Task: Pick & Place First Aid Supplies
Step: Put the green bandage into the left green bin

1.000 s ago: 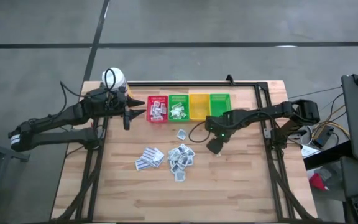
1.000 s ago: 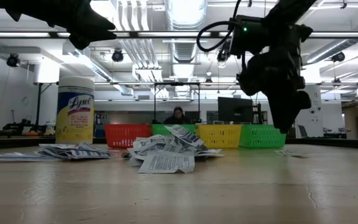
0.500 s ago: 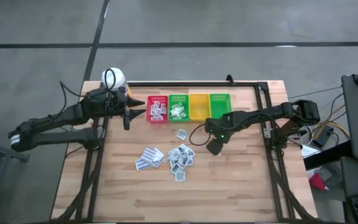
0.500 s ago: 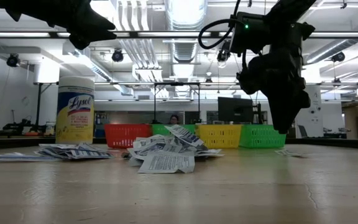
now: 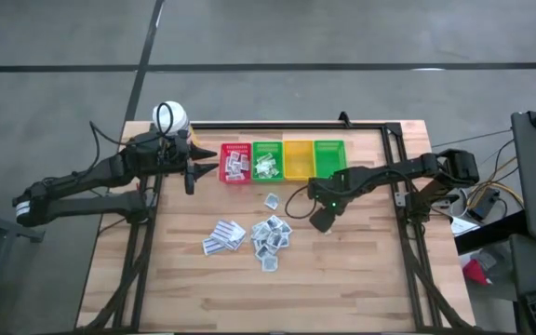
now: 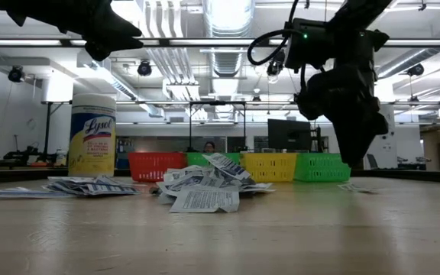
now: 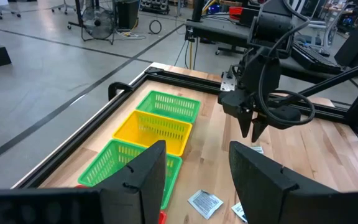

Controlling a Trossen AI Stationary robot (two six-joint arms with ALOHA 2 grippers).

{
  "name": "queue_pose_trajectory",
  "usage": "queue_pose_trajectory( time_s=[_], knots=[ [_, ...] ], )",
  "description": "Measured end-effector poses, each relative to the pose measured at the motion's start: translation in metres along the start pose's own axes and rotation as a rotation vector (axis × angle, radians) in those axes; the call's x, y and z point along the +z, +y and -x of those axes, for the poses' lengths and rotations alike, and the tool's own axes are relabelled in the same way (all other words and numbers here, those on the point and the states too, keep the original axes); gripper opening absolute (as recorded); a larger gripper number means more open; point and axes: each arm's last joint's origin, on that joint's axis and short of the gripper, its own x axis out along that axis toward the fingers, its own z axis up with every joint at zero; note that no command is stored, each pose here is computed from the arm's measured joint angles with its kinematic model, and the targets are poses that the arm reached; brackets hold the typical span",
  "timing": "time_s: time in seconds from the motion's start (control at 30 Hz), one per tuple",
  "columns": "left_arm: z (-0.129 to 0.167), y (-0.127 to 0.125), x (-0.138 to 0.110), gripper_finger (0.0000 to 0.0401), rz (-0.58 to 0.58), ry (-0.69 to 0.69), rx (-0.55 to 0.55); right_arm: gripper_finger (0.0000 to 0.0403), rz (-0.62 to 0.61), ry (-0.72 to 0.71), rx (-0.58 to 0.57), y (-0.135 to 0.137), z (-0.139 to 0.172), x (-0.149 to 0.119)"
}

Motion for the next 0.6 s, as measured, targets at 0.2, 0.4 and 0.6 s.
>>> queue_pose_trajectory(
  time_s=[0.2,0.4,0.6],
  knots=[
    [0.0,0.0,0.0,0.0174,0.0,0.0,0.0,0.0123,0.016,-0.045,0.033,0.005,0.0,0.003],
    [0.0,0.0,0.0,0.0175,0.0,0.0,0.0,0.0123,0.001,-0.034,0.019,0.001,-0.004,0.0],
    [0.0,0.0,0.0,0.0175,0.0,0.0,0.0,0.0123,-0.049,-0.014,0.001,-0.005,-0.01,-0.004]
  ],
)
